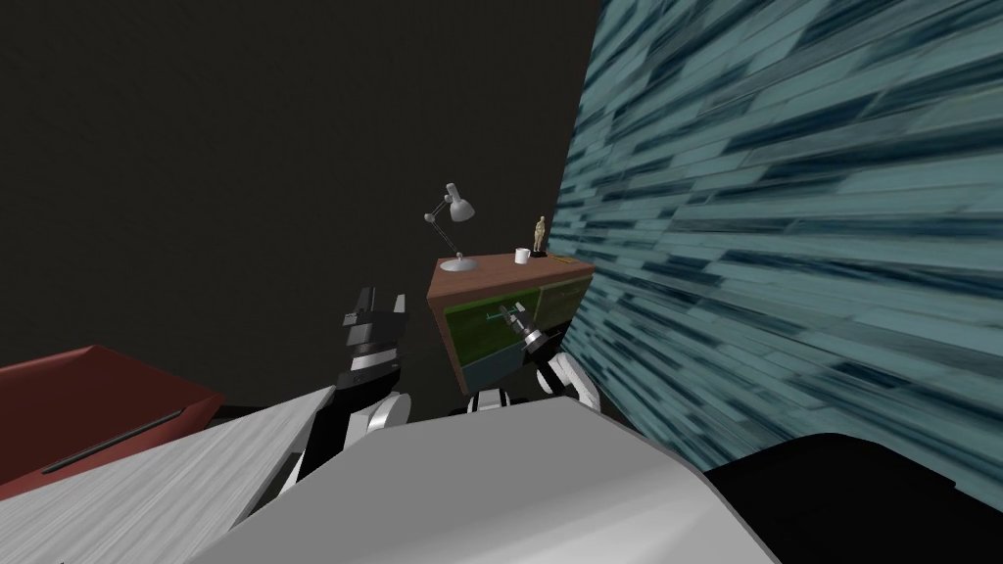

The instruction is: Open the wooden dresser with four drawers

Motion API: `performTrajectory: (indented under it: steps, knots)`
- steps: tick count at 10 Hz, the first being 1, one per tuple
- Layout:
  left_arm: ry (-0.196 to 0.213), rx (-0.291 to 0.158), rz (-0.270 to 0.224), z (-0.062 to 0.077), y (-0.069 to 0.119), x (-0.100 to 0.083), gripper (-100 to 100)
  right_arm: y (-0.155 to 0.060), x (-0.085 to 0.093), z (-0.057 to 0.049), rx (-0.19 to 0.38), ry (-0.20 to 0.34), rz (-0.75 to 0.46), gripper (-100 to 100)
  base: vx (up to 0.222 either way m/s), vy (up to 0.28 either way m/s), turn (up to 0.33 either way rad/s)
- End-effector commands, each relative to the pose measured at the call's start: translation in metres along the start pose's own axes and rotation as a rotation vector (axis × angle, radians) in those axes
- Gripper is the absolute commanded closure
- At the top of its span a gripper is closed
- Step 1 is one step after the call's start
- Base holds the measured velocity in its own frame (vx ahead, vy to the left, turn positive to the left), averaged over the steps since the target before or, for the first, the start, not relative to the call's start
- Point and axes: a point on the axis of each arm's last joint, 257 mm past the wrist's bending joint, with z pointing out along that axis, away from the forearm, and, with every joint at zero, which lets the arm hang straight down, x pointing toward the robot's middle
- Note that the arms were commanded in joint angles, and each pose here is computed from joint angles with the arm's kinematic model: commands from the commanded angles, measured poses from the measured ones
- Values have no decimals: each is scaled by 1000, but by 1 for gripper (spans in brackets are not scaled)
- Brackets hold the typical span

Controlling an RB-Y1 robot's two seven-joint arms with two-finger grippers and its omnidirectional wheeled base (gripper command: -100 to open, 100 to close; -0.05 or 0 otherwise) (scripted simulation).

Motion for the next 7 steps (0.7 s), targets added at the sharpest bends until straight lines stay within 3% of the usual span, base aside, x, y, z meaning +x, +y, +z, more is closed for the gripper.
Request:
performTrajectory:
  steps: [1,2,7]
  knots:
    - [0,0,0,0,0,0,0,0,9,3,0,25,-75,-100,-6,12,2]
    - [0,0,0,0,0,0,0,1,22,9,0,53,-128,-100,-11,22,-36]
    - [0,0,0,0,0,0,0,2,40,13,-6,96,-276,-100,-8,20,-14]
